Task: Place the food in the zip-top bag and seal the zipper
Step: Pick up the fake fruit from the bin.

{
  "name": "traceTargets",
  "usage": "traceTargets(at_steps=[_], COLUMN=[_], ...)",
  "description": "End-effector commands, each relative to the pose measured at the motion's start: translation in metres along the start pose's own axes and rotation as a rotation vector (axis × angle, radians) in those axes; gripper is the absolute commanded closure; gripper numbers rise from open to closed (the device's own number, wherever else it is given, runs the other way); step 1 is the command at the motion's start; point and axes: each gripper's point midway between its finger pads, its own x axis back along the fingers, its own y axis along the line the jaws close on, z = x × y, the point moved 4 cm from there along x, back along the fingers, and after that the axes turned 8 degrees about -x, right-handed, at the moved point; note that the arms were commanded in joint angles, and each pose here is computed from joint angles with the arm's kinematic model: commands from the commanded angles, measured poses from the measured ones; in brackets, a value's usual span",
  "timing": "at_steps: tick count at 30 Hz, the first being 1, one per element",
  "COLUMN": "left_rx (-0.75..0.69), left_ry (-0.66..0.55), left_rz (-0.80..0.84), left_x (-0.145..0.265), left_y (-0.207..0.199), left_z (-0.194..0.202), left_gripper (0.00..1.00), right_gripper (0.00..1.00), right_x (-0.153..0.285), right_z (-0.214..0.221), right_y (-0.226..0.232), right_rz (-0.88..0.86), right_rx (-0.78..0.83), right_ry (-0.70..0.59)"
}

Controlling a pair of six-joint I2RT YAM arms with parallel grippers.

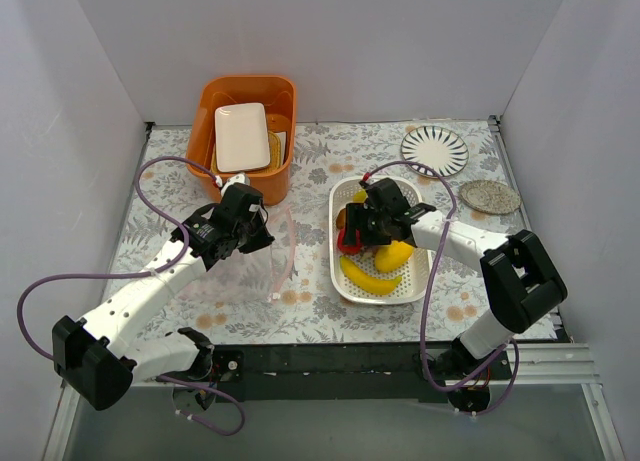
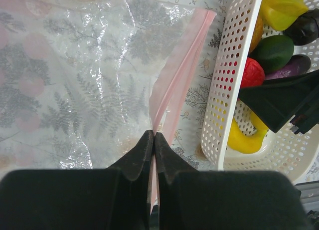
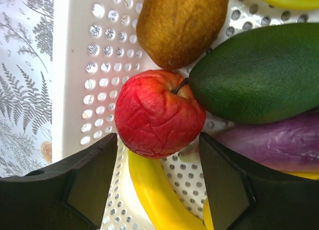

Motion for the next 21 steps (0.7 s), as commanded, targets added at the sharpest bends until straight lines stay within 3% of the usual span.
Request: traceTargets(at_steps=[1, 10, 13, 14, 17, 21], left_rx=[-0.002, -0.001, -0.001, 0.001, 0.000, 0.005], left_ry=[-0.016, -0.012, -0.012, -0.011, -0.015, -0.019], left_rz=[0.030, 0.028, 0.028, 0.029, 0.029, 0.030], left_x=[0.005, 0.003, 0.003, 0.003, 0.004, 0.005], left_y=[-0.001, 0.000, -0.001, -0.001, 0.000, -0.001], left_z=[-0.002, 0.000, 0.000, 0.000, -0.001, -0.001], left_gripper=[1.00, 1.00, 1.00, 1.00, 1.00, 1.00], right_gripper=[0.20, 0.20, 0.29, 0.41, 0.55, 0.60], right_x=[0.000, -0.015, -0.015, -0.014, -0.003, 0.018], right_z=[-0.022, -0.020, -0.019, -0.019, -0.020, -0.023], right_y=[0.022, 0.022, 0.020, 0.020, 0.021, 0.031], right_rz=[-0.085, -0.088, -0.079, -0.076, -0.086, -0.142], right_rx=[-0.002, -0.016, -0.017, -0.016, -0.007, 0.011], right_ry=[-0.077, -0.038, -0.032, -0.036, -0.064, -0.103])
